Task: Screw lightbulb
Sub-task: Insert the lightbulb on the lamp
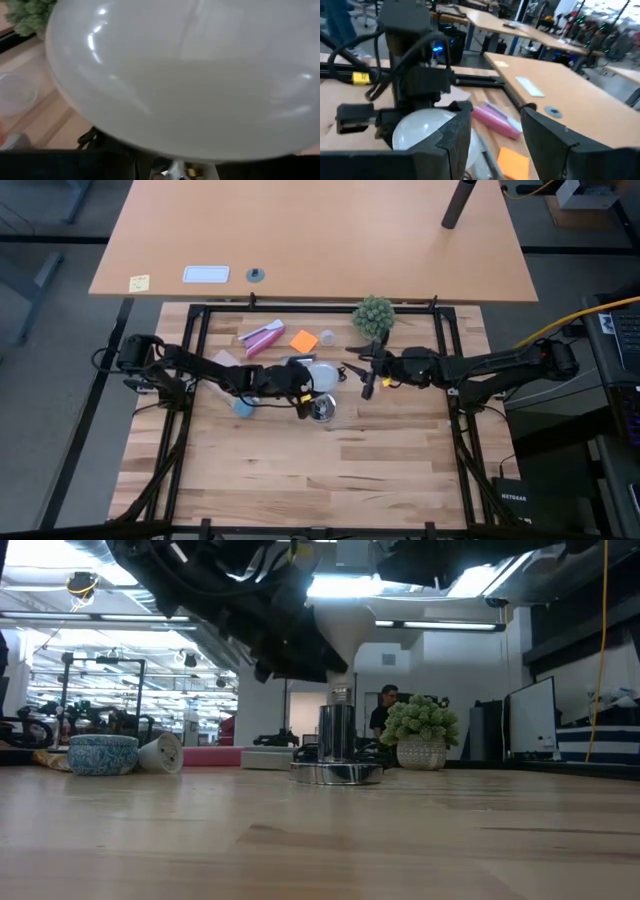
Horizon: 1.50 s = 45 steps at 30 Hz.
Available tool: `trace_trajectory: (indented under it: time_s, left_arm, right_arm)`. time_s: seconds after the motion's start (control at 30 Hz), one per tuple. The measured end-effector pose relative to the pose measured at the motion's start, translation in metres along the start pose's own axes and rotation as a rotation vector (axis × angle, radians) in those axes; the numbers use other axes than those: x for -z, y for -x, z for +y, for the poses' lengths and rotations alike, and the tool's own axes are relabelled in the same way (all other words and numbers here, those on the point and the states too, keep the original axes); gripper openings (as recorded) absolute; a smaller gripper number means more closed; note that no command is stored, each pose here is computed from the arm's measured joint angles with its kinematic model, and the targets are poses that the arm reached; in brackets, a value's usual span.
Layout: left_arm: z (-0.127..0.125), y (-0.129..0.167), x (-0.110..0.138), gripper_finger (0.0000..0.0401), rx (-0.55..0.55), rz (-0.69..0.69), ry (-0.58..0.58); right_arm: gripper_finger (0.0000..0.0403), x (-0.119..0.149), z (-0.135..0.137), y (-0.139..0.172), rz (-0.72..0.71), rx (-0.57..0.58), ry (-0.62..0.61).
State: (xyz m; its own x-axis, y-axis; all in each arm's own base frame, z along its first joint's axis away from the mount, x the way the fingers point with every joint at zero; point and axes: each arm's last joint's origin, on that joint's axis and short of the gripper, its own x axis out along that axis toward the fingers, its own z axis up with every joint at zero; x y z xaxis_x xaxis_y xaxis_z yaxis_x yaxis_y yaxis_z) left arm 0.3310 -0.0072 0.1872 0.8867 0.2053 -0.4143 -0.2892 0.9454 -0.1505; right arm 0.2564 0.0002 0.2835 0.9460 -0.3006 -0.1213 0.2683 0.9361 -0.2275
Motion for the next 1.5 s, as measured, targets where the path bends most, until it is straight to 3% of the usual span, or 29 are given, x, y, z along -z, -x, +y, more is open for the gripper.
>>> trace_trajectory:
  time_s: [0.4, 1.13, 1.5]
  left_arm:
    - [-0.017, 0.005, 0.004, 0.0155, 0.053, 0.0, -0.028]
    - [-0.014, -0.008, 0.022, 0.0155, -0.02, 0.068, -0.075]
    - [-0.02, -0.006, 0.026, 0.0155, -0.015, 0.079, -0.087]
  right_arm:
    - [0.0179, 0.008, 0.001, 0.0, 0.078, -0.009, -0.035]
    - [0.0179, 0.009, 0.005, -0.001, 0.075, -0.095, -0.078]
    - [0.0179, 0.042, 0.023, -0.029, 0.215, -0.179, -0.147]
